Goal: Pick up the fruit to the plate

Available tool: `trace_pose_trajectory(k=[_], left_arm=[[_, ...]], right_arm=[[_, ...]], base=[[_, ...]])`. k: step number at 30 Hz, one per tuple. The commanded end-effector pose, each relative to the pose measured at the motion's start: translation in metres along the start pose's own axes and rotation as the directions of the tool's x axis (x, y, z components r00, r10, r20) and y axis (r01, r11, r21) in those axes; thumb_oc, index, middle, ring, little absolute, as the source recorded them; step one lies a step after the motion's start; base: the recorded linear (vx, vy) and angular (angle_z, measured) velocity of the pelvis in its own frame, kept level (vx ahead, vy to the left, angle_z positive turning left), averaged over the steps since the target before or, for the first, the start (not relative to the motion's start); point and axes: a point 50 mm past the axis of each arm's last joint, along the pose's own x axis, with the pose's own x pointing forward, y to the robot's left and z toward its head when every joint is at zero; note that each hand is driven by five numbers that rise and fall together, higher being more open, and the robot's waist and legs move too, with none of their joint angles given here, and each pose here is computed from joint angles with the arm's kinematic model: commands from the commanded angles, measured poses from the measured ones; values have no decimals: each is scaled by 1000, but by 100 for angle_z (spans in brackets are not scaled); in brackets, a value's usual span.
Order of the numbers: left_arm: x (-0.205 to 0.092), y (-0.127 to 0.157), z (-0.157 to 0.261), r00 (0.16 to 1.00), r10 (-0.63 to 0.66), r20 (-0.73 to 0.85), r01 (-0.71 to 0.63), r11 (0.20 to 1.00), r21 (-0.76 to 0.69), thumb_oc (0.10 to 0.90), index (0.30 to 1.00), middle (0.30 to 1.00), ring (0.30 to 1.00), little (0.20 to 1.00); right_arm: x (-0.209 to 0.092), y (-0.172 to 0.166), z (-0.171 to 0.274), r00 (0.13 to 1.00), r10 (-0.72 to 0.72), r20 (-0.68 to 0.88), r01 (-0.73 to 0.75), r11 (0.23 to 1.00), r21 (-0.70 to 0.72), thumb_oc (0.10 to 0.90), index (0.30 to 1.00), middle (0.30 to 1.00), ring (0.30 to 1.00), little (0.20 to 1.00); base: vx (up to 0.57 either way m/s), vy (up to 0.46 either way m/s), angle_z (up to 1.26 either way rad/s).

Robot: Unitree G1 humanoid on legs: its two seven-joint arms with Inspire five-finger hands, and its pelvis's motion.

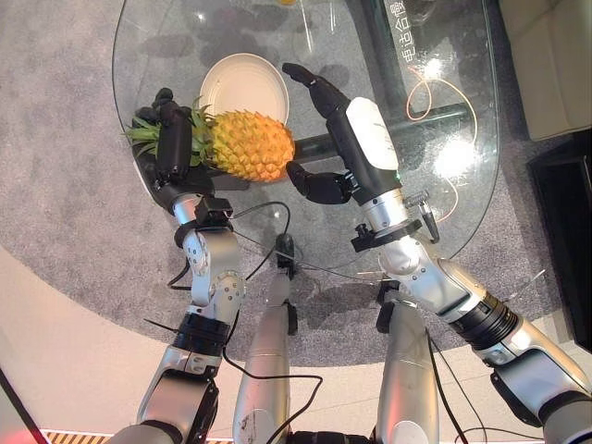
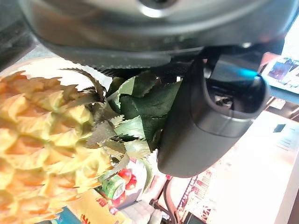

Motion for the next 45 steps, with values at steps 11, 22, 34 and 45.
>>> trace_pose_trajectory(k=[11, 22, 34, 45], left_arm=[[10, -66, 69, 805, -157, 572, 108, 987, 119, 100, 300, 300, 300, 200], [16, -72, 84, 591, -249, 767, -57, 936, 349, 100, 300, 300, 300, 200], [38, -56, 87, 529, -322, 785, -191, 856, 480, 100, 300, 300, 300, 200], [73, -65, 103, 514, -375, 771, -291, 770, 568, 100, 300, 300, 300, 200]], right_arm=[[33, -39, 41, 936, -295, 190, 287, 955, 68, 800, 900, 900, 900, 900], [11, -56, -9, 884, -468, -15, 468, 884, 14, 800, 900, 900, 900, 900], [-37, -80, -86, 682, -673, -284, 623, 739, -255, 800, 900, 900, 900, 900], [-108, -95, -156, 384, -740, -552, 618, 650, -443, 800, 900, 900, 900, 900]], base=[[0, 0, 0], [1, 4, 0], [4, 22, -4], [-5, 4, -5]])
